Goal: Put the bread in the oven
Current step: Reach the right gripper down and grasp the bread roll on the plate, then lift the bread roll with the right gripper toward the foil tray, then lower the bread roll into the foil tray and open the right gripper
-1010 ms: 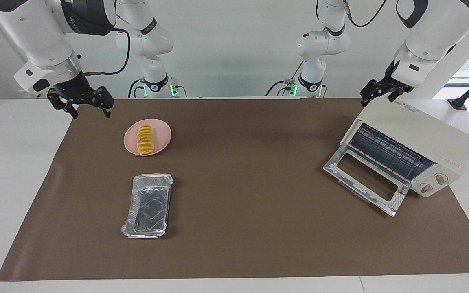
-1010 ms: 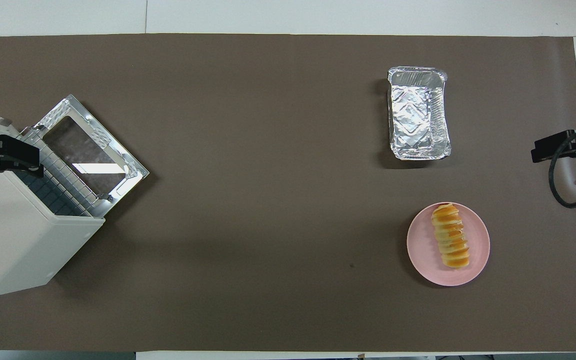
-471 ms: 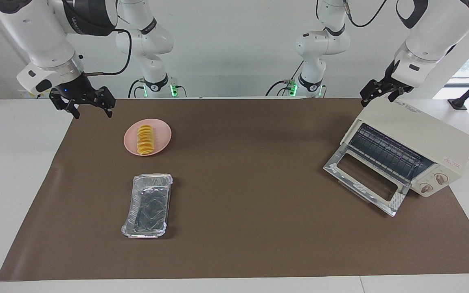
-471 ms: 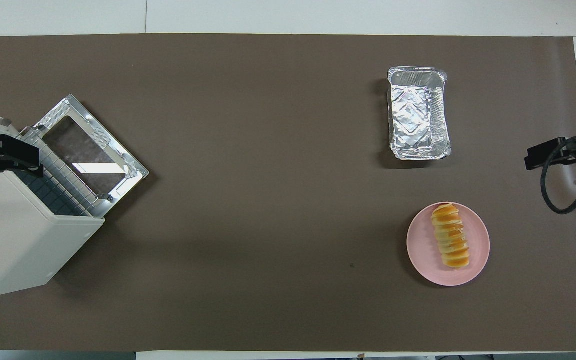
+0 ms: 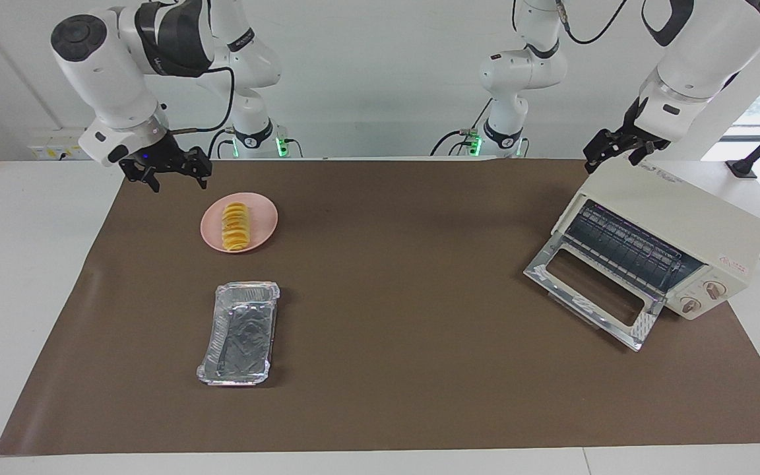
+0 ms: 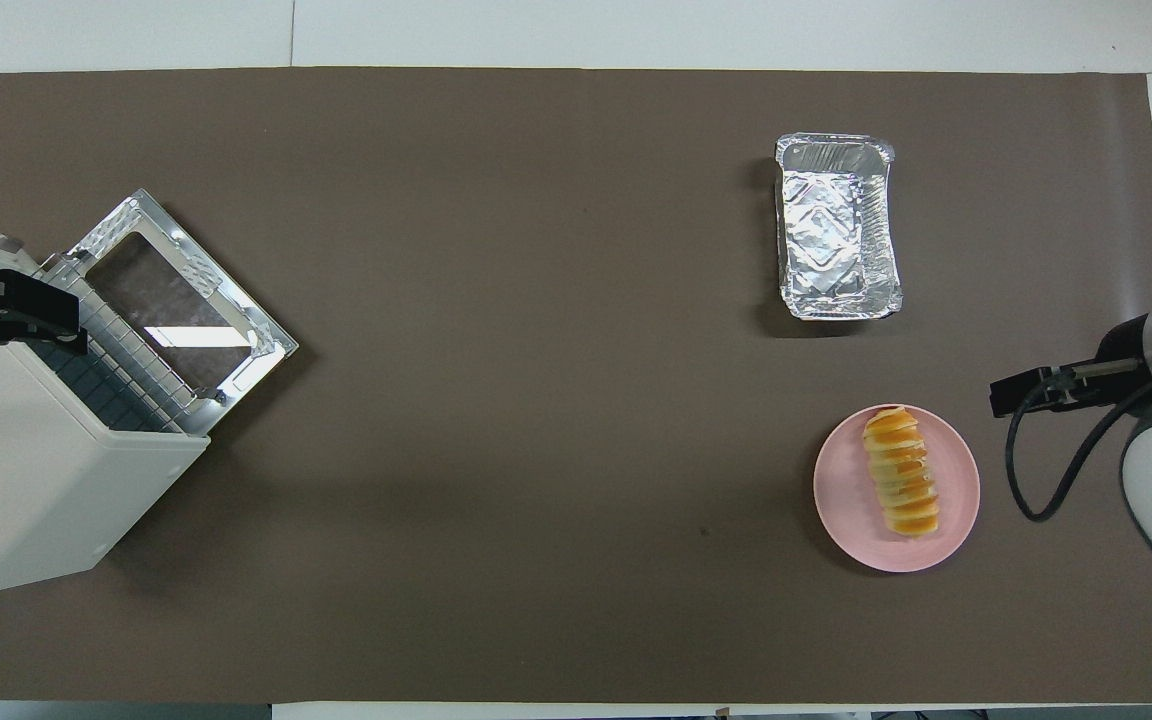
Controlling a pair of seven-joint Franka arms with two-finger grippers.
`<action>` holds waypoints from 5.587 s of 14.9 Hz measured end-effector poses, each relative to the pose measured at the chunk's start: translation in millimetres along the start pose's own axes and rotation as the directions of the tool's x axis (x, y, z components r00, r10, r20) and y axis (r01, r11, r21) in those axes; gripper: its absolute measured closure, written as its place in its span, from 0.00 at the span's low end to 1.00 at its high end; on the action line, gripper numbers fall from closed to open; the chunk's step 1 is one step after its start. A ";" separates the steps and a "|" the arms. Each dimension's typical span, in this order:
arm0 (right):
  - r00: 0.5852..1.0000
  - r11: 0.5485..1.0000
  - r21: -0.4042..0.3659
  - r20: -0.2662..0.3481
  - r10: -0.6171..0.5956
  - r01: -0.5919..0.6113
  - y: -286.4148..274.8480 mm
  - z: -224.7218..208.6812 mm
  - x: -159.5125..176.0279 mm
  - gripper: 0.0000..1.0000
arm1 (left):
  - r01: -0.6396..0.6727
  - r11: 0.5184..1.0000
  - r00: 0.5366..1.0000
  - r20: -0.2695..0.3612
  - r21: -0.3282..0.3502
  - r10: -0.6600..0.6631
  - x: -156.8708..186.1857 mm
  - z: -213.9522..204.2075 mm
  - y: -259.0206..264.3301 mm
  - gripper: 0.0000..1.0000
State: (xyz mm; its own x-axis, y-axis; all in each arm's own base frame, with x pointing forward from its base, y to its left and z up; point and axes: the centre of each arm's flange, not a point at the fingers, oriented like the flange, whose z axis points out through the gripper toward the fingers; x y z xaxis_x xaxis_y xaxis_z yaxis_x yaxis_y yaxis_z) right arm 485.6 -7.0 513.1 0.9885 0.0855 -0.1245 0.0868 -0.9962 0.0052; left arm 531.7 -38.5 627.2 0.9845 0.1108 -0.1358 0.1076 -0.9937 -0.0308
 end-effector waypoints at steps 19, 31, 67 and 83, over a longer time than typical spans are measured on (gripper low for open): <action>0.979 0.987 -0.022 -0.123 -0.162 0.160 -39.9 199.6 -54.0 0.00 | 0.000 1.000 1.000 0.000 0.000 0.000 0.0 0.0 0.0 0.00; 0.974 0.983 -0.027 -0.133 -0.182 0.180 -31.6 218.3 -45.6 0.57 | 0.000 1.000 1.000 0.000 0.000 0.000 0.0 0.0 0.0 0.00; 0.989 0.999 -0.002 -0.142 -0.035 0.035 -66.0 112.9 264.5 0.88 | 0.000 1.000 1.000 0.000 0.000 0.000 0.0 0.0 0.0 0.00; 0.990 1.000 -0.005 -0.142 -0.022 0.022 -61.9 161.6 258.9 0.47 | 0.000 1.000 1.000 0.000 0.000 0.000 0.0 0.0 0.0 0.00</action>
State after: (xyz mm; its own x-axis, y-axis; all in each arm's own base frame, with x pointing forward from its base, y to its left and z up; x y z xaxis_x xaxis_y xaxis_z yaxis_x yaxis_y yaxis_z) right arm 716.2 74.2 320.2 0.9939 0.1089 0.0172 0.1088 -0.9940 0.0071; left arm 531.7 -38.5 627.2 0.9845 0.1108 -0.1358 0.1076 -0.9937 -0.0308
